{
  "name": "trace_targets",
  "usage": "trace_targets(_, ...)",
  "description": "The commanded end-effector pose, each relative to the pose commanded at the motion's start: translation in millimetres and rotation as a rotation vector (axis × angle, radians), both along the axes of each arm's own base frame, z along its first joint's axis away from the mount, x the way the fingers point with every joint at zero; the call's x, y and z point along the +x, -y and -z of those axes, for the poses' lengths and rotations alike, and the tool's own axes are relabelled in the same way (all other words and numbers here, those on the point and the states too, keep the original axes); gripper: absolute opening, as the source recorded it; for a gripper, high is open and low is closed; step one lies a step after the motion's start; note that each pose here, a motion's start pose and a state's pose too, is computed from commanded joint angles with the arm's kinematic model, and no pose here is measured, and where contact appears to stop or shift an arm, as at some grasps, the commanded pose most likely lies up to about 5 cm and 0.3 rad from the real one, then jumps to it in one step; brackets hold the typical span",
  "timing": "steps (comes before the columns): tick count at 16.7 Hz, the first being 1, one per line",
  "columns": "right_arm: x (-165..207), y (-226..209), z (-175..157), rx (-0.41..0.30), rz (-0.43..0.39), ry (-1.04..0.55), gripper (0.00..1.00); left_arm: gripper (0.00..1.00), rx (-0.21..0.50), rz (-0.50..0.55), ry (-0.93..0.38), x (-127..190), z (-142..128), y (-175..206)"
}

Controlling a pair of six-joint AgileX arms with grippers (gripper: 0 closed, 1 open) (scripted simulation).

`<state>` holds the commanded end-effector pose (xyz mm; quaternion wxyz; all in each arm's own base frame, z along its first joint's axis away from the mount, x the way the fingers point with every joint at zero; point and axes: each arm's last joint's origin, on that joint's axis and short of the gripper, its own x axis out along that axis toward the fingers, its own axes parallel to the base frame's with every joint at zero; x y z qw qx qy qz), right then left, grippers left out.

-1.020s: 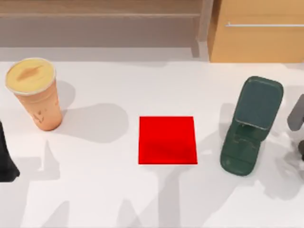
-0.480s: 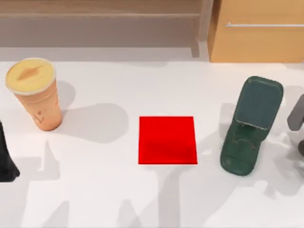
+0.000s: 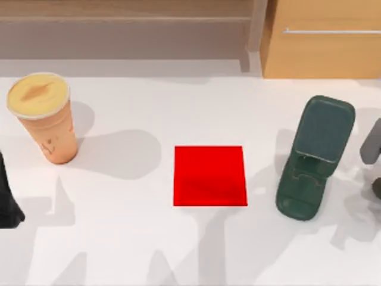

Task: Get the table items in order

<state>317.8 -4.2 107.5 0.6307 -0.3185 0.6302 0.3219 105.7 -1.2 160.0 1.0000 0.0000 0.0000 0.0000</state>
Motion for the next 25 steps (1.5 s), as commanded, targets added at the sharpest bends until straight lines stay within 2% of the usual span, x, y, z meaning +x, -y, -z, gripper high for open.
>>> trace_targets(5,3,0,-20,0.006,0.011,0.022,0.0,1.0,0.0,0.0,0.0,0,0,0)
trace_targets(10,2,2,-71,0.004,0.014,-0.024,0.0,1.0,0.0,0.0,0.0,0,0,0)
trace_targets(13,-1,0,-102,0.003,0.009,0.0,0.0,1.0,0.0,0.0,0.0,0,0,0)
trace_targets(19,-1,0,-105,0.004,0.009,0.004,0.0,1.0,0.0,0.0,0.0,0,0,0)
trace_targets(22,10,-3,-116,0.0,0.055,0.048,0.0,1.0,0.0,0.0,0.0,0,0,0)
trace_targets(25,33,-17,-143,0.01,0.149,0.158,0.0,1.0,0.0,0.0,0.0,0,0,0)
